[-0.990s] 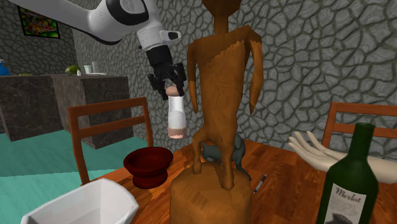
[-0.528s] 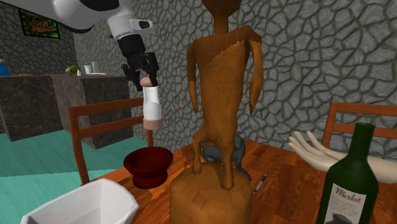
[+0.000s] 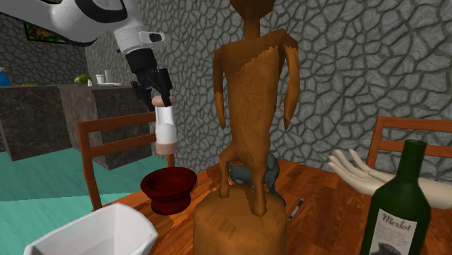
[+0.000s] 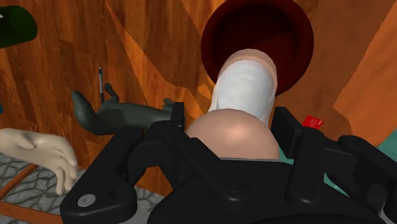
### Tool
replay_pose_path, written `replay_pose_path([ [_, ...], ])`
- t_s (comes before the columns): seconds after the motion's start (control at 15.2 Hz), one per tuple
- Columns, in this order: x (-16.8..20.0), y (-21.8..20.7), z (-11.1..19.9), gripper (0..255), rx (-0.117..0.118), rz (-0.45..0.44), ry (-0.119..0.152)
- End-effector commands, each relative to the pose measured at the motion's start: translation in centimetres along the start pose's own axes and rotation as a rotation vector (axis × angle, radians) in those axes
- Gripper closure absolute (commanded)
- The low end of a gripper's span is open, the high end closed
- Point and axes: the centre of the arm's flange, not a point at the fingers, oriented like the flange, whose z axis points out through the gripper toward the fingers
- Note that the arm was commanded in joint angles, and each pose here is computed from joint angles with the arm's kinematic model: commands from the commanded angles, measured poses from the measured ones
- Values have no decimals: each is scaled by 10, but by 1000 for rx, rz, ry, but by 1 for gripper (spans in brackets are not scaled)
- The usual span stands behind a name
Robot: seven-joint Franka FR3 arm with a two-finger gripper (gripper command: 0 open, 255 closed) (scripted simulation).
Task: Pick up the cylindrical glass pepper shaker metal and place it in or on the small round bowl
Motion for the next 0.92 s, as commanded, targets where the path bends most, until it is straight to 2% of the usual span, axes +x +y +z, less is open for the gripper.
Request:
replay_pose_path([
  [0.0,-1,-3,10,255,0,0,1],
  [0.86,-9,-21,75,255,0,0,1],
])
